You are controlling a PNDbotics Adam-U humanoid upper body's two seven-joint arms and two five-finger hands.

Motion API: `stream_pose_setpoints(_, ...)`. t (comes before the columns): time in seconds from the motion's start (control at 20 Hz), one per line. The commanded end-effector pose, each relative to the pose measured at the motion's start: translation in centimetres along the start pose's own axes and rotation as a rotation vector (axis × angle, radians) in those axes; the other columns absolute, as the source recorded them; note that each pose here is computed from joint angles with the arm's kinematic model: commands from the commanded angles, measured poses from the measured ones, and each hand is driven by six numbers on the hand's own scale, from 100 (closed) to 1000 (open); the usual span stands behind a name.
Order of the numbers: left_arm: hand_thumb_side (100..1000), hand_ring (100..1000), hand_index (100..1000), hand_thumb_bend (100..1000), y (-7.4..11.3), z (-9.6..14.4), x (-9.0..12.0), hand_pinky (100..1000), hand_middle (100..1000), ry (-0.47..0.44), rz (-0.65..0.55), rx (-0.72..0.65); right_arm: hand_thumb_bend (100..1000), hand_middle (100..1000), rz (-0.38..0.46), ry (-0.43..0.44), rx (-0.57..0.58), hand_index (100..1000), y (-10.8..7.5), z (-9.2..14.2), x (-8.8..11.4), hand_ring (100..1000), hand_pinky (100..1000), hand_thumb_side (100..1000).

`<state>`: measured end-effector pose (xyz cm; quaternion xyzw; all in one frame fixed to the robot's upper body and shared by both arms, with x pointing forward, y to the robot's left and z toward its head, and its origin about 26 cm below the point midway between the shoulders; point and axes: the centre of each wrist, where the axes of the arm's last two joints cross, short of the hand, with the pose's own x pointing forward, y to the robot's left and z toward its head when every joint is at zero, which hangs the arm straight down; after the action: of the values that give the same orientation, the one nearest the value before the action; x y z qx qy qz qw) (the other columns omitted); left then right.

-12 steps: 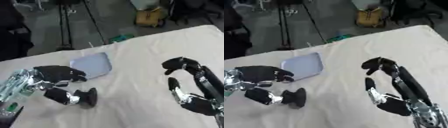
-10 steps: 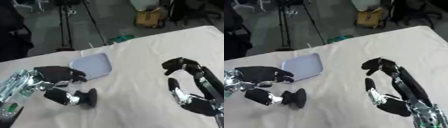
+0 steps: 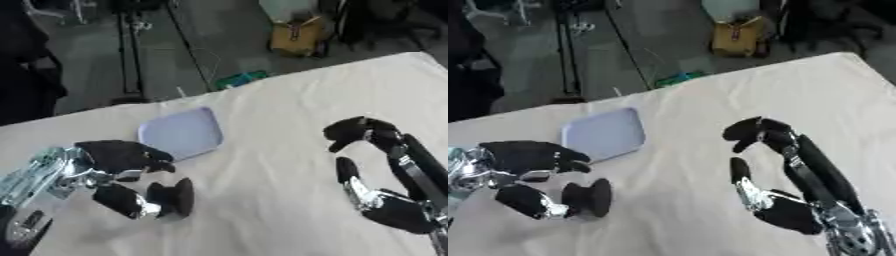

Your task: Pick up objects on the table and place them in the box.

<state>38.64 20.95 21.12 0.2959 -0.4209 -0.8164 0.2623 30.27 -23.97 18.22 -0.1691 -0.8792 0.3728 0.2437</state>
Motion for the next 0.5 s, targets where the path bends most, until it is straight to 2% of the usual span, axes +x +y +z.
stream_pose_setpoints(0.05, 1000, 1000, 1000, 525, 0.54, -0.01, -0.49, 1000, 1000, -0.015, -0.084, -0.066, 100, 733, 0.012, -0.021, -0.007, 796, -0.52, -0.28, 0.47, 610, 835, 576)
stream_pose_setpoints(0.4, 1000, 1000, 1000, 481, 0.13, -0.83, -0.81, 1000, 1000, -0.005, -0.097, -0.1, 100, 732, 0.009, -0.024, -0.004, 794, -0.5, -0.29, 0.51, 609, 835, 576)
stream_pose_setpoints(0.45, 1000, 1000, 1000, 429, 0.13, -0.85, -0.9, 1000, 1000, 0.002, -0.097, -0.101, 100, 731, 0.009, -0.023, -0.004, 793, -0.5, -0.28, 0.5, 609, 835, 577)
stream_pose_setpoints(0.5, 1000, 1000, 1000, 429, 0.14, -0.89, -0.96, 1000, 1000, 0.008, -0.096, -0.102, 100, 731, 0.009, -0.022, -0.004, 793, -0.5, -0.27, 0.5, 609, 835, 577)
